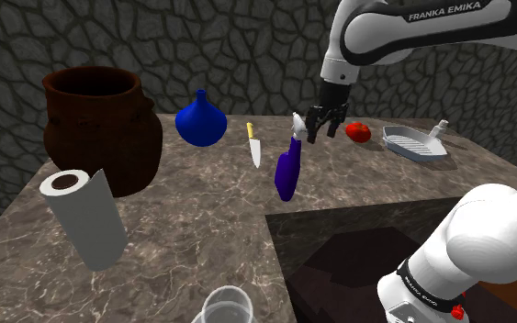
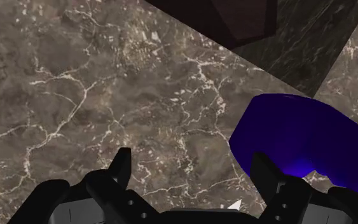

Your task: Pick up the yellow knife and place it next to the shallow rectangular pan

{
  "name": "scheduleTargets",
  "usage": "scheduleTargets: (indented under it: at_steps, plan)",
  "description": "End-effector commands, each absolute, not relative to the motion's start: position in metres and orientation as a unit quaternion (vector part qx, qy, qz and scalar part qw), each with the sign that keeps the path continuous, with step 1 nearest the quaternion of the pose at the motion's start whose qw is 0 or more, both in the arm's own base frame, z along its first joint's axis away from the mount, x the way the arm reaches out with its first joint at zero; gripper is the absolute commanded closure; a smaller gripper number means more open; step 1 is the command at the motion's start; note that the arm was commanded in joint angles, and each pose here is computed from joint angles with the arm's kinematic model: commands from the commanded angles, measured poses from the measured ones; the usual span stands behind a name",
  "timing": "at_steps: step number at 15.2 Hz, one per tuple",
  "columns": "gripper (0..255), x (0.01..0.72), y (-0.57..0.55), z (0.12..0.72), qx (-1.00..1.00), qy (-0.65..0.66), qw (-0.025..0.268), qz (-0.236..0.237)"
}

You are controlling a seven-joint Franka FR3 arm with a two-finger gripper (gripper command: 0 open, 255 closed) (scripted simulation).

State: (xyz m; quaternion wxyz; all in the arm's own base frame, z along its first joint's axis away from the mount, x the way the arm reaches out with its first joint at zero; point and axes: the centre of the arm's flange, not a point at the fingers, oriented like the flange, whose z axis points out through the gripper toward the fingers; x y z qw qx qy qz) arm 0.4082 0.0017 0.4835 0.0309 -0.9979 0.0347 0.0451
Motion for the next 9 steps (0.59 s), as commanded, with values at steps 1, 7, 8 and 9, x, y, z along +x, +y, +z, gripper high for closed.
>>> scheduleTargets:
  at_steps: [1,7,8,9]
  plan:
    - [0,0.431,0.004,0.473,-0.998,0.038,0.029,0.038]
    - [0,0.498,0.004,0.444,-0.998,0.047,0.023,0.018]
    - [0,0.51,0.004,0.439,-0.998,0.049,0.023,0.015]
    - [0,0.521,0.004,0.435,-0.998,0.05,0.022,0.012]
